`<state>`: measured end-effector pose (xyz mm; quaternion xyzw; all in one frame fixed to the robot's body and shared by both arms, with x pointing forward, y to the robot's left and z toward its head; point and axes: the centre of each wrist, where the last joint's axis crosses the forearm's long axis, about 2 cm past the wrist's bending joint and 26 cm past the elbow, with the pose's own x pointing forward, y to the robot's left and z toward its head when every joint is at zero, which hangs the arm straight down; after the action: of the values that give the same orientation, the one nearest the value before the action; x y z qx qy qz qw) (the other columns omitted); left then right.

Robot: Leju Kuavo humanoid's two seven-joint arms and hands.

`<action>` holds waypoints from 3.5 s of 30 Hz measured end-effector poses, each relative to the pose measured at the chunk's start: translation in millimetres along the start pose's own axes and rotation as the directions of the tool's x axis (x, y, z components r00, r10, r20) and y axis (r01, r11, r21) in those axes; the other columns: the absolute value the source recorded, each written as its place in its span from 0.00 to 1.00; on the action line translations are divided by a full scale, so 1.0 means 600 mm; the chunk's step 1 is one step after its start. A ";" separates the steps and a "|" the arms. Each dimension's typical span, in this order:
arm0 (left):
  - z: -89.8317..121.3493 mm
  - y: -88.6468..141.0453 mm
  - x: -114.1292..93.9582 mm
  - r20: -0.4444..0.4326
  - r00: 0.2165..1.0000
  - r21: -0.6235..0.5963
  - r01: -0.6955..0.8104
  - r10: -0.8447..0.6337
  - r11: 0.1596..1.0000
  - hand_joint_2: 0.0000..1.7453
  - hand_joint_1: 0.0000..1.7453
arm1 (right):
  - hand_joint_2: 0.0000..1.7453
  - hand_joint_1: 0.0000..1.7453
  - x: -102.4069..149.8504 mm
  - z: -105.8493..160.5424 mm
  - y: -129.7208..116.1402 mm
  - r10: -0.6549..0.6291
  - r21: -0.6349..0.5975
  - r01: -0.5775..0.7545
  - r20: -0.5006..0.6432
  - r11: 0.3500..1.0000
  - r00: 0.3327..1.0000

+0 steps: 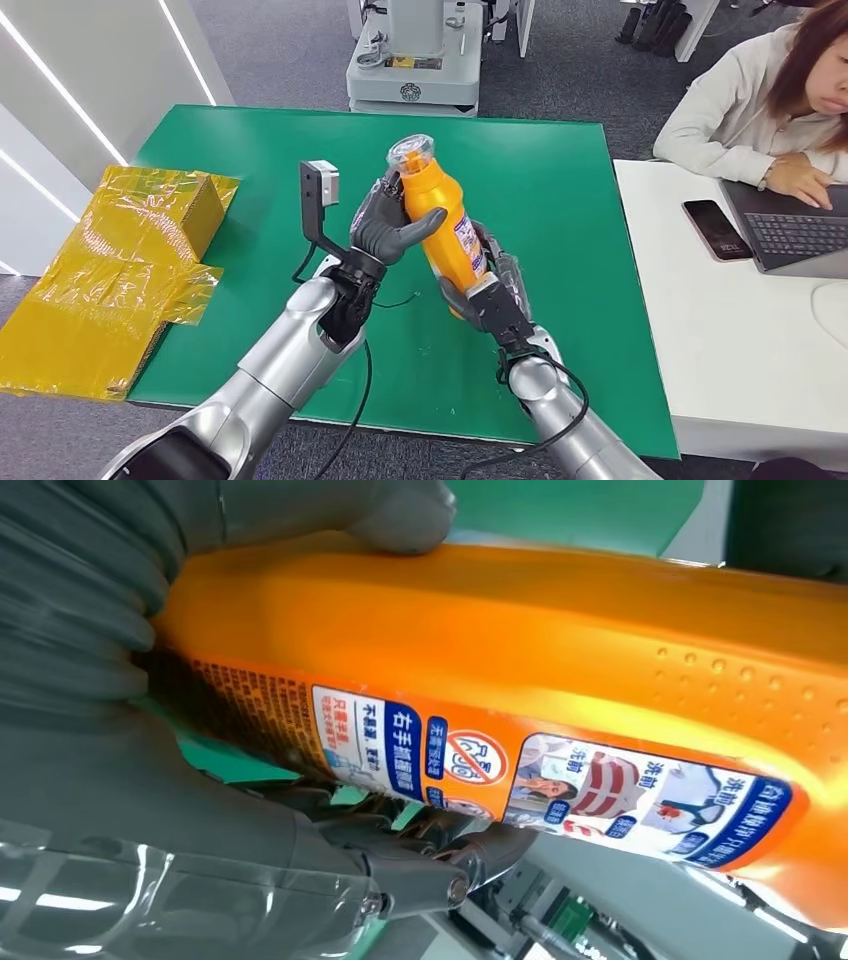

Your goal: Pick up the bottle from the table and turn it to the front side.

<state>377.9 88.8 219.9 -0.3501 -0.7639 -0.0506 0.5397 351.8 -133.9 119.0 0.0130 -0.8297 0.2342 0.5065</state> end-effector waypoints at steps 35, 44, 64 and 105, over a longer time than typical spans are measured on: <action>0.003 -0.023 -0.013 -0.054 0.957 -0.204 0.269 -0.285 0.941 1.00 1.00 | 1.00 1.00 -0.023 0.044 0.000 0.093 -0.027 -0.096 -0.103 0.995 0.990; 0.009 -0.005 -0.008 -0.006 0.906 -0.180 0.416 -0.424 0.891 1.00 1.00 | 1.00 0.00 -0.028 0.065 -0.012 0.049 -0.063 -0.058 -0.130 0.996 0.990; 0.039 0.140 0.057 0.031 0.571 -0.008 0.821 -0.820 0.571 1.00 1.00 | 1.00 0.00 0.007 0.168 -0.058 -0.068 -0.204 0.060 -0.032 0.977 0.997; 0.348 0.455 0.085 0.189 -0.887 -0.504 0.281 -0.421 -0.817 1.00 1.00 | 1.00 0.00 0.024 0.242 -0.082 -0.034 -0.333 0.048 0.047 0.942 0.998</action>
<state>365.0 413.0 95.5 0.5865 -0.3360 -0.7138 0.1832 236.4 -233.1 94.8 -0.0509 -0.8670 0.0791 0.4893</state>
